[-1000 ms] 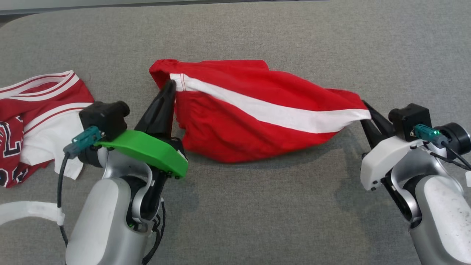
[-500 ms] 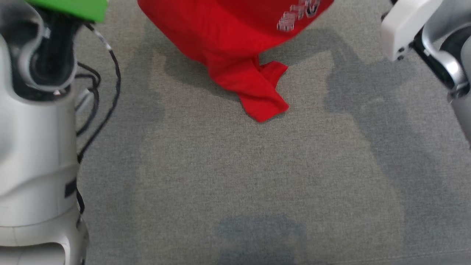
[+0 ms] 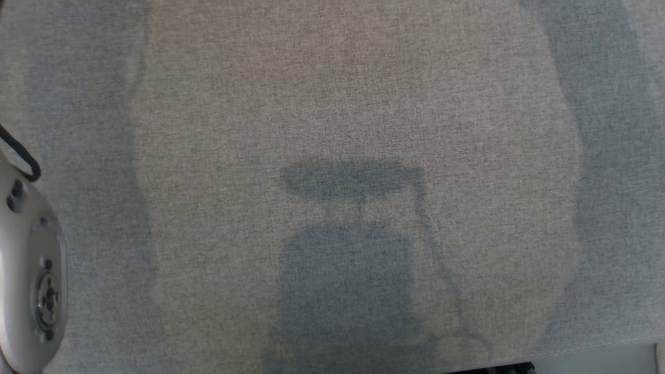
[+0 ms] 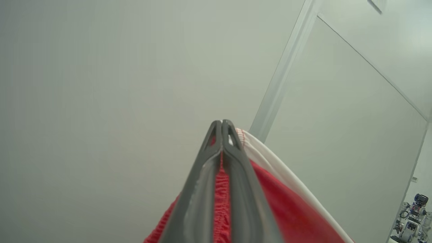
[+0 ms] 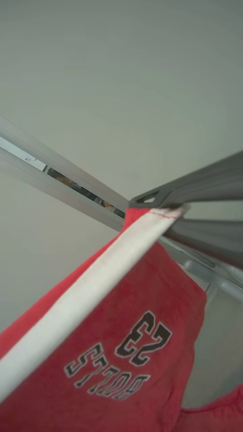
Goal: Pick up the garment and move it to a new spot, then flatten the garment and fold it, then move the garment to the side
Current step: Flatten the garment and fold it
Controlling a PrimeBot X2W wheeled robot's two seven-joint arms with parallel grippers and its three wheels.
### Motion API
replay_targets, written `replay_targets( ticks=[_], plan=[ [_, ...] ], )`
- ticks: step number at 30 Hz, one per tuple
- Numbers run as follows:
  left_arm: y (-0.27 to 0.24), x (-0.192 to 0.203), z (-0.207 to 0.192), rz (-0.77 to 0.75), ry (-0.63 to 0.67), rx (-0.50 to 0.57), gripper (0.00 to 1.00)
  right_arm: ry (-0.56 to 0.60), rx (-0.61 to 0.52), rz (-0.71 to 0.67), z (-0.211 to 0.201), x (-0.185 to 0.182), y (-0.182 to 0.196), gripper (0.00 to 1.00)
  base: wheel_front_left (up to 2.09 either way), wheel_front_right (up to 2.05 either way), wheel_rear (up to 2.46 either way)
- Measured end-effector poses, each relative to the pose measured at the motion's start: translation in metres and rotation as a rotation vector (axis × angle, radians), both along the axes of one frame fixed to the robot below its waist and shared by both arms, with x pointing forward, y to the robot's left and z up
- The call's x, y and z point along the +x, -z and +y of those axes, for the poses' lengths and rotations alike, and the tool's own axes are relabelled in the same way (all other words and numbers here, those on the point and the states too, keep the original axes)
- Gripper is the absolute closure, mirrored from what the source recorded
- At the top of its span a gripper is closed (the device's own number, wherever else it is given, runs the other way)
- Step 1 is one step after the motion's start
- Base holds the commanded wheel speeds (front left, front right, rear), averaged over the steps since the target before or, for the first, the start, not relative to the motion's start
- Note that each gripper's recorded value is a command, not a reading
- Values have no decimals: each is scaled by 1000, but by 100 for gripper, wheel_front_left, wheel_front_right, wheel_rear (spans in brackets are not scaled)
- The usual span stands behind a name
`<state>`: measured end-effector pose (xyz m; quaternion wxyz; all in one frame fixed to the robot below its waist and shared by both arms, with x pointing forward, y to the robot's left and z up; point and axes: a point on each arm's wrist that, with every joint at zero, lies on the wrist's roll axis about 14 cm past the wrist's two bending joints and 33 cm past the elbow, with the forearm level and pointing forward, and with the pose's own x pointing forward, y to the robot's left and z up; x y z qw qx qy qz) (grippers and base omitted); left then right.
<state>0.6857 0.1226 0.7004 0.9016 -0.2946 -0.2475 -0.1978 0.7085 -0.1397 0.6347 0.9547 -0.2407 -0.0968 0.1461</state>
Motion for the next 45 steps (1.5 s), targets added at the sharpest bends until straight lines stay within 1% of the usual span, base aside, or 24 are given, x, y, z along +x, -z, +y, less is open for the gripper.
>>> replay_targets(
  ticks=[3, 6, 8, 10, 11, 12, 13, 16, 20, 24, 27, 32, 37, 41, 45],
  plan=[
    [-15, 0, 4, -77, -12, -56, 100, 10, -5, -130, -6, 6, -28, 100, 0, 0, 0],
    [-32, -6, 6, -139, -20, -78, 100, 23, -18, -256, -10, 3, -60, 100, 0, 0, 0],
    [-39, -10, 7, -158, -16, -97, 100, 23, -31, -287, -7, 2, -67, 100, 0, 0, 0],
    [-37, -11, 8, -149, -12, -108, 100, 21, -56, -276, -3, 3, -61, 100, 0, 0, 0],
    [-30, -10, 7, -131, -6, -109, 100, 17, -82, -257, -1, 5, -52, 100, 0, 0, 0],
    [-3, -8, 2, -72, 0, -79, 100, 11, -134, -197, 2, 7, -26, 100, 0, 0, 0],
    [15, -8, 0, -33, 4, -72, 100, 5, -162, -157, 4, 7, -9, 100, 0, 0, 0],
    [65, -15, -8, 77, 22, -43, 100, -20, -219, -52, 5, 0, 34, 100, 0, 0, 0],
    [111, -36, -8, 181, 29, -35, 100, -71, -268, 59, 6, -23, 74, 100, 0, 0, 0],
    [146, -64, -4, 278, 27, -22, 100, -83, -300, 147, -4, -52, 91, 100, 0, 0, 0],
    [165, -90, -1, 336, 22, -8, 100, -56, -282, 258, -18, -78, 108, 100, 0, 0, 0],
    [184, -140, -7, 417, 24, -46, 100, -21, -198, 411, -32, -132, 132, 100, 0, 0, 0],
    [189, -189, -11, 468, 15, -76, 100, -8, -114, 479, -33, -184, 144, 100, 0, 0, 0],
    [192, -222, -14, 507, 10, -94, 100, 22, -95, 544, -37, -221, 159, 100, 0, 0, 0],
    [200, -251, -16, 552, 2, -71, 100, 36, -97, 581, -38, -248, 164, 100, 0, 0, 0]
  ],
)
